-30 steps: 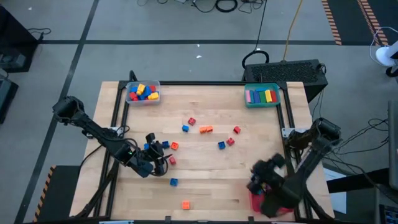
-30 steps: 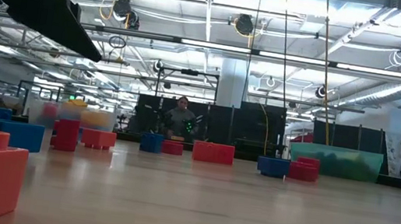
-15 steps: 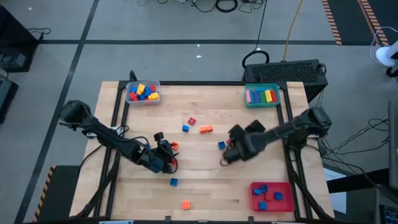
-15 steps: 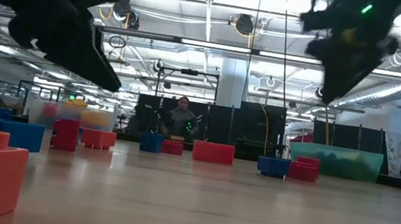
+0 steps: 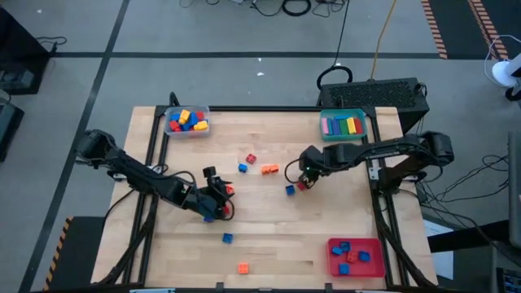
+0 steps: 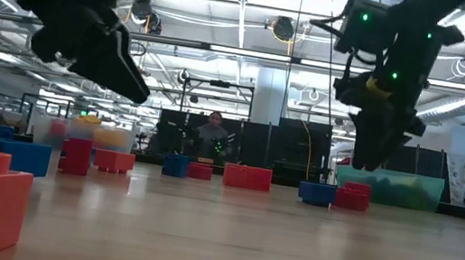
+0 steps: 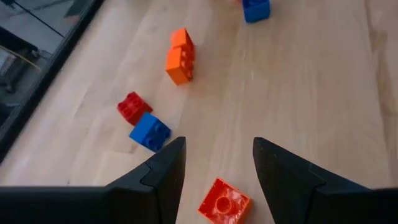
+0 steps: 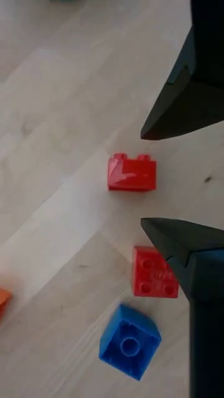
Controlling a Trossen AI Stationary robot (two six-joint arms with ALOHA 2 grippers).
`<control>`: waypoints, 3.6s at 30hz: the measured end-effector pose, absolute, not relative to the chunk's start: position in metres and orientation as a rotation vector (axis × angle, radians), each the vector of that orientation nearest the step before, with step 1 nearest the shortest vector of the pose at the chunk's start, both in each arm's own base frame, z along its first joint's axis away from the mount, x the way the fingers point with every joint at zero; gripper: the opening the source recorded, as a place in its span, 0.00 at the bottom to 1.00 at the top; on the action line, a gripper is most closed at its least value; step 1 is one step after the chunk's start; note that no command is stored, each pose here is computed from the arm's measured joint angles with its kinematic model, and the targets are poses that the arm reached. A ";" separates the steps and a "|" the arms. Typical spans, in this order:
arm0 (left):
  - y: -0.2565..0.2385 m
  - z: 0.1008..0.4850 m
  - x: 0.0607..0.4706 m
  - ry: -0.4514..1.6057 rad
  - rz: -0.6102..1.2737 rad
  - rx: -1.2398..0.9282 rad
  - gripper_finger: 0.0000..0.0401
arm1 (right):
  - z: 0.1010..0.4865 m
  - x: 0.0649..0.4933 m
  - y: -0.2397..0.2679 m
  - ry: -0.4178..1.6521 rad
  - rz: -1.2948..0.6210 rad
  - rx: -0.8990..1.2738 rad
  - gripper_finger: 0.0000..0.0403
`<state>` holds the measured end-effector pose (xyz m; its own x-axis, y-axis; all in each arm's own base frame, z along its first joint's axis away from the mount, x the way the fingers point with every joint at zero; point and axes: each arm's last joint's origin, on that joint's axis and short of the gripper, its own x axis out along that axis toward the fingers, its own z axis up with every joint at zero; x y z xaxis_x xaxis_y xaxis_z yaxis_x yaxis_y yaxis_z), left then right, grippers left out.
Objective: Sort blocks by size
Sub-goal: Put the small red game piece into the red bin, then put the small orange game piece into the red bin
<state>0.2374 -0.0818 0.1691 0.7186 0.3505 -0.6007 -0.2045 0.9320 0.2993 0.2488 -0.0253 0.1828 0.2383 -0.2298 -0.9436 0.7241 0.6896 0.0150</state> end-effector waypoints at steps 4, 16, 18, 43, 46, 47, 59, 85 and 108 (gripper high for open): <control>-0.069 0.169 0.242 0.726 0.313 0.195 0.47 | 0.173 0.249 -0.031 1.151 -0.661 0.506 0.50; -0.053 0.168 0.247 0.755 0.317 0.139 0.47 | 0.144 0.257 -0.053 1.247 -0.650 0.473 0.50; -0.053 0.168 0.247 0.758 0.316 0.140 0.47 | 0.138 0.259 -0.054 1.261 -0.650 0.471 0.49; -0.057 0.164 0.242 0.807 0.277 0.151 0.47 | 0.197 0.233 0.027 1.131 -0.520 0.640 0.18; -0.057 0.165 0.243 0.803 0.276 0.150 0.47 | 0.206 0.226 0.051 1.100 -0.473 0.693 0.18; -0.057 0.165 0.243 0.798 0.278 0.149 0.47 | 0.208 0.223 0.059 1.095 -0.460 0.710 0.18; -0.053 0.168 0.248 0.754 0.290 0.147 0.47 | 0.218 0.185 0.156 1.103 -0.195 0.874 0.18; -0.051 0.173 0.253 0.682 0.310 0.117 0.47 | 0.176 0.141 0.213 1.344 -0.461 1.010 0.40; -0.051 0.173 0.253 0.690 0.297 0.116 0.47 | 0.252 0.196 0.126 0.884 -0.565 0.703 0.31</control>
